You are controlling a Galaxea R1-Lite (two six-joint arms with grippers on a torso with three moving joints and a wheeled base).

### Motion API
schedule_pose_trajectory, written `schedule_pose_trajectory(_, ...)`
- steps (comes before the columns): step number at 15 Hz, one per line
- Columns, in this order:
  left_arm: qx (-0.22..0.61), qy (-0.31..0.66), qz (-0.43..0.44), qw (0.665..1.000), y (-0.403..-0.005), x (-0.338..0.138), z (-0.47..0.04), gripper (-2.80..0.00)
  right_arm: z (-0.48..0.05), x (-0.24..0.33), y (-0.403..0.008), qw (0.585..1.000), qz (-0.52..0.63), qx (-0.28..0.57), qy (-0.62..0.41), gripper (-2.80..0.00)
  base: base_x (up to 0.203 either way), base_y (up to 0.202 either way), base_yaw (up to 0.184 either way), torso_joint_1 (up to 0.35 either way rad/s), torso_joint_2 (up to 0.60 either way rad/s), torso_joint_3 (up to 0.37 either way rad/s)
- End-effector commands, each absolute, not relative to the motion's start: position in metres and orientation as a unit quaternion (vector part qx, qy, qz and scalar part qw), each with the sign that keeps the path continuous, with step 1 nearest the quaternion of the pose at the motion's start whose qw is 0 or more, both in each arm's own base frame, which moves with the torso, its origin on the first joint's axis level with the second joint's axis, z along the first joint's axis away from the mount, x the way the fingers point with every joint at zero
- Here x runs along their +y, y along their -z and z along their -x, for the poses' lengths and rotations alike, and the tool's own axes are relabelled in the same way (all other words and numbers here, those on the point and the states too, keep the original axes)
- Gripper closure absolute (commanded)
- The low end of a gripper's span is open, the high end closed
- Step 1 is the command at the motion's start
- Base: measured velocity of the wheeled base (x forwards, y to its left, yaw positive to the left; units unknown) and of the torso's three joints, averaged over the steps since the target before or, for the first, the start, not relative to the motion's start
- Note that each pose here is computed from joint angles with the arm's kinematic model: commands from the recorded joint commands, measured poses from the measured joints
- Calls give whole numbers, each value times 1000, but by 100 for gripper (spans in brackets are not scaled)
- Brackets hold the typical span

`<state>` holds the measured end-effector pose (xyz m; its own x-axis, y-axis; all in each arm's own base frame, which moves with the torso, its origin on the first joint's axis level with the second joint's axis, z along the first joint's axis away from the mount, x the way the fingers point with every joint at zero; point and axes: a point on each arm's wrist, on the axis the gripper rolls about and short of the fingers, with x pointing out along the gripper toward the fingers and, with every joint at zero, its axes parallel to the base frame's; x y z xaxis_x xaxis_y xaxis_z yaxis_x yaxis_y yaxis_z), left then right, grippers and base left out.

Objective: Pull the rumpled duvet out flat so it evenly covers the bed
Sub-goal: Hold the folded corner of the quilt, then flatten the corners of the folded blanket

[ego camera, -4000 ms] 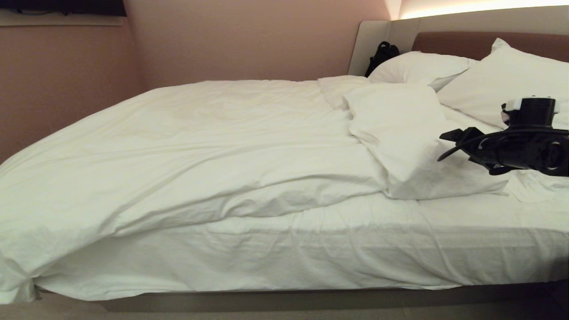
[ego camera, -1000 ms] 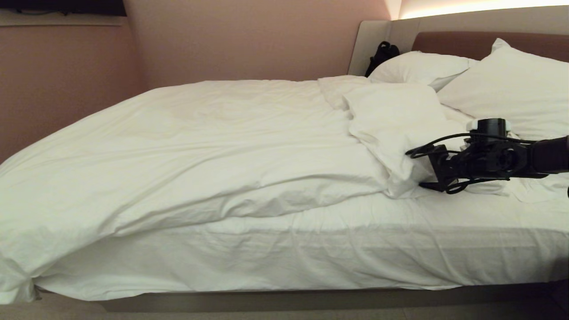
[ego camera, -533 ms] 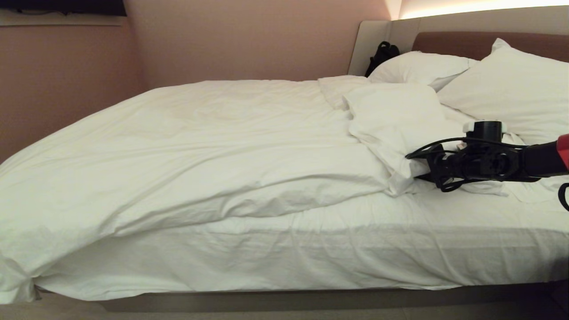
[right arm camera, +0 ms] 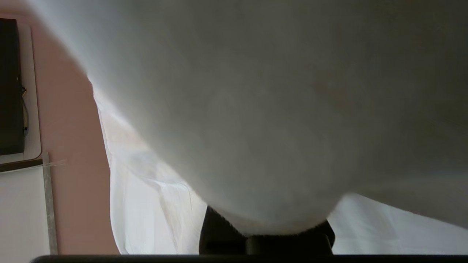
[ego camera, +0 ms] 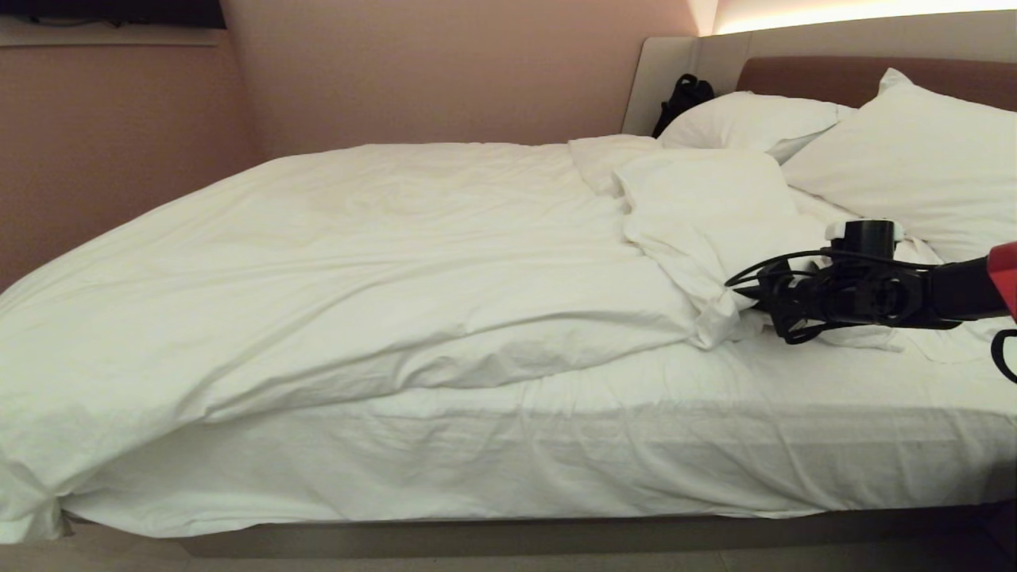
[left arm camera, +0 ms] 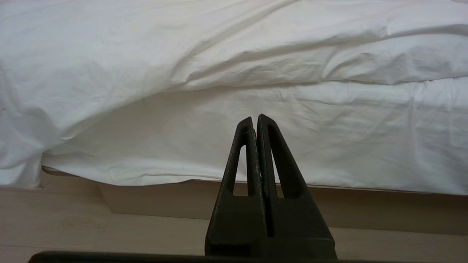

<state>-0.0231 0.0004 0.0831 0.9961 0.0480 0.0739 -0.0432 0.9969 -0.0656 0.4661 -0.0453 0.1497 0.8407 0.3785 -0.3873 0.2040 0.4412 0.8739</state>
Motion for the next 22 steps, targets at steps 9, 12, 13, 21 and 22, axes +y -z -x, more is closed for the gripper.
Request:
schedule_pose_trajectory(9, -38, -23, 33, 998, -83, 0, 23, 0, -456, -41, -171, 800, -533, 267, -64, 0, 0, 0, 0, 0, 0, 0)
schedule_pose_trajectory(12, -38, -23, 33, 998, -83, 0, 23, 0, -448, -32, -181, 798, -535, 268, -74, 0, 0, 0, 0, 0, 0, 0)
schedule_pose_trajectory(13, -38, -23, 33, 998, -83, 0, 23, 0, -444, -29, -187, 798, -536, 266, -79, 0, 0, 0, 0, 0, 0, 0)
schedule_pose_trajectory(21, -38, -23, 33, 998, -83, 0, 23, 0, -416, -10, -264, 821, -516, 200, -140, 0, 0, 0, 0, 0, 0, 0)
schedule_pose_trajectory(22, -38, -23, 33, 998, -83, 0, 23, 0, -415, -9, -273, 823, -515, 192, -144, 0, 0, 0, 0, 0, 0, 0)
